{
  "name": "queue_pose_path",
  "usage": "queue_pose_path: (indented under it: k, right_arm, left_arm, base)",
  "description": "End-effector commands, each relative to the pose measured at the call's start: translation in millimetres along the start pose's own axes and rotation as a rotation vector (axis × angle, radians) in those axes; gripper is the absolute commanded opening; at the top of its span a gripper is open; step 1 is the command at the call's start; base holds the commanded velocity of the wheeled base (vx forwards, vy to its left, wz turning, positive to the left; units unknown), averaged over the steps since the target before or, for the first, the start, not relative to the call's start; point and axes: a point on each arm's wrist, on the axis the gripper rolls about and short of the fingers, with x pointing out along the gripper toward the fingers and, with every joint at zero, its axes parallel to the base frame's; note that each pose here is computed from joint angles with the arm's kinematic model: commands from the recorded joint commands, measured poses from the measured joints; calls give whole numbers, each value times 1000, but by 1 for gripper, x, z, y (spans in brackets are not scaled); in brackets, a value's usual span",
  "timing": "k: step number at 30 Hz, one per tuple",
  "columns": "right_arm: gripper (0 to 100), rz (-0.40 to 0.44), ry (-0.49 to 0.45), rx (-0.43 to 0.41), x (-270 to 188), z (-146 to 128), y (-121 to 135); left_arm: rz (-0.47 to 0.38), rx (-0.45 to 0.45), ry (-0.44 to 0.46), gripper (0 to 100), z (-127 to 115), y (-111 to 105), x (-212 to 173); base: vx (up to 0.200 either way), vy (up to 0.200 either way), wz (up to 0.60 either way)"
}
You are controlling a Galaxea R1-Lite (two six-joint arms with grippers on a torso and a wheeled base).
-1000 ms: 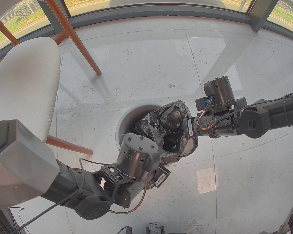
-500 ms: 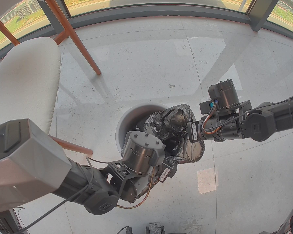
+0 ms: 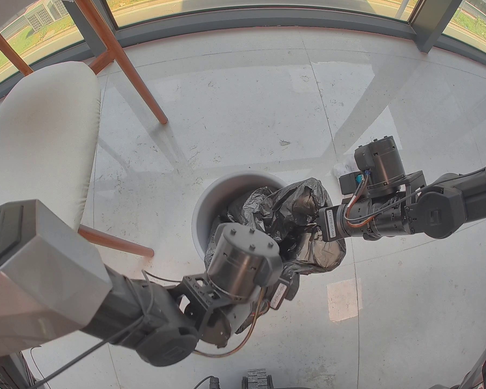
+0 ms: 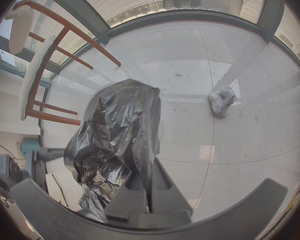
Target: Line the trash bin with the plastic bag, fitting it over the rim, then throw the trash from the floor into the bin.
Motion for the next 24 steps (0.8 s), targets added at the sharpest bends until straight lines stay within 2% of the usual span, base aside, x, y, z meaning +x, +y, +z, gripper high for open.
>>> queue_pose_path:
  k: [1, 4, 7, 10, 19, 20, 24]
  right_arm:
    - [0, -3, -4, 2, -1, 1, -2]
    - [0, -5, -3, 0, -1, 0, -2]
    - [0, -5, -3, 0, -2, 0, -2]
    - [0, -2, -5, 0, -2, 1, -2]
    - [0, -3, -7, 1, -3, 1, -2]
    - [0, -2, -5, 2, -3, 1, -2]
    - [0, 0, -4, 0, -2, 0, -1]
  left_arm:
    - [-81, 56, 29, 100, -17, -21, -31]
    - [-129, 97, 48, 100, -26, -36, -44]
    - [-146, 131, 81, 100, -39, -39, -52]
    - [-144, 135, 89, 100, -42, -37, -53]
    - [-12, 38, 49, 100, -17, 0, -18]
    - [21, 13, 33, 100, -10, 10, -10]
    - [55, -11, 19, 100, -3, 18, 5]
  base:
    - [0, 0, 0]
    - [0, 0, 0]
    - [0, 0, 0]
    - [0, 0, 0]
    - [0, 0, 0]
    - [0, 0, 0]
    - [0, 0, 0]
